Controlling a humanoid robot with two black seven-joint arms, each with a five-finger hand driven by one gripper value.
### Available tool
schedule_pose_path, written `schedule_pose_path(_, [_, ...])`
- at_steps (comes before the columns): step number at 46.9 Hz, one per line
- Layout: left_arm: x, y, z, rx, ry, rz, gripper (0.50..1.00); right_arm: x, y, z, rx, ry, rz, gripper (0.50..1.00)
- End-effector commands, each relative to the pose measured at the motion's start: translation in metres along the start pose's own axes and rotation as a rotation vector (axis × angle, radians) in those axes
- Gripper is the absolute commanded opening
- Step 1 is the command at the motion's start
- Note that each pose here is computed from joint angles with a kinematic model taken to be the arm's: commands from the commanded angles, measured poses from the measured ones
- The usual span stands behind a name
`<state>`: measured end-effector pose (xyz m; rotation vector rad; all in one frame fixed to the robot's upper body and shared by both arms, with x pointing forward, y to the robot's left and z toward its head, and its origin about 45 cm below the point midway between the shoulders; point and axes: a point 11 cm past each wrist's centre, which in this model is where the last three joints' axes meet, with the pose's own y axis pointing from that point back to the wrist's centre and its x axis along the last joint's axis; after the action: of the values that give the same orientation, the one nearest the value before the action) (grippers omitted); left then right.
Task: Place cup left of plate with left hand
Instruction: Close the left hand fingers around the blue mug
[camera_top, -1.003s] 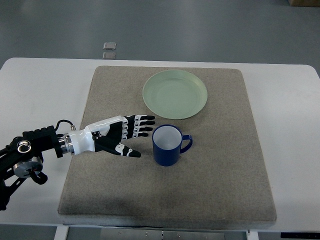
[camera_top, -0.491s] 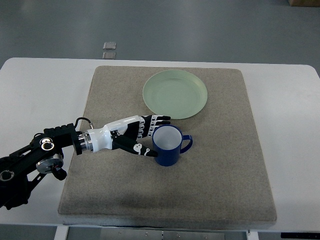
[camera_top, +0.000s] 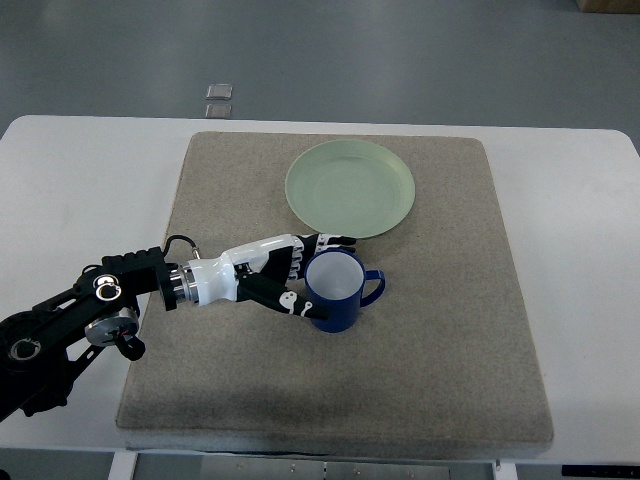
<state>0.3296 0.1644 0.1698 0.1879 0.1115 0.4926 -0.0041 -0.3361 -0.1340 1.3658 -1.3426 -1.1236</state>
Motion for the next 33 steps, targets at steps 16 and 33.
schedule_pose_path(16, [-0.0039, -0.0042, -0.0003, 0.017, -0.023, -0.021, 0.894, 0.0, 0.0, -0.0001, 0.0, 0.0, 0.0, 0.932])
schedule_pose_path(33, [-0.0036, -0.0039, -0.0002, 0.018, -0.027, -0.02, 0.827, 0.0, 0.0, -0.0001, 0.0, 0.0, 0.0, 0.932])
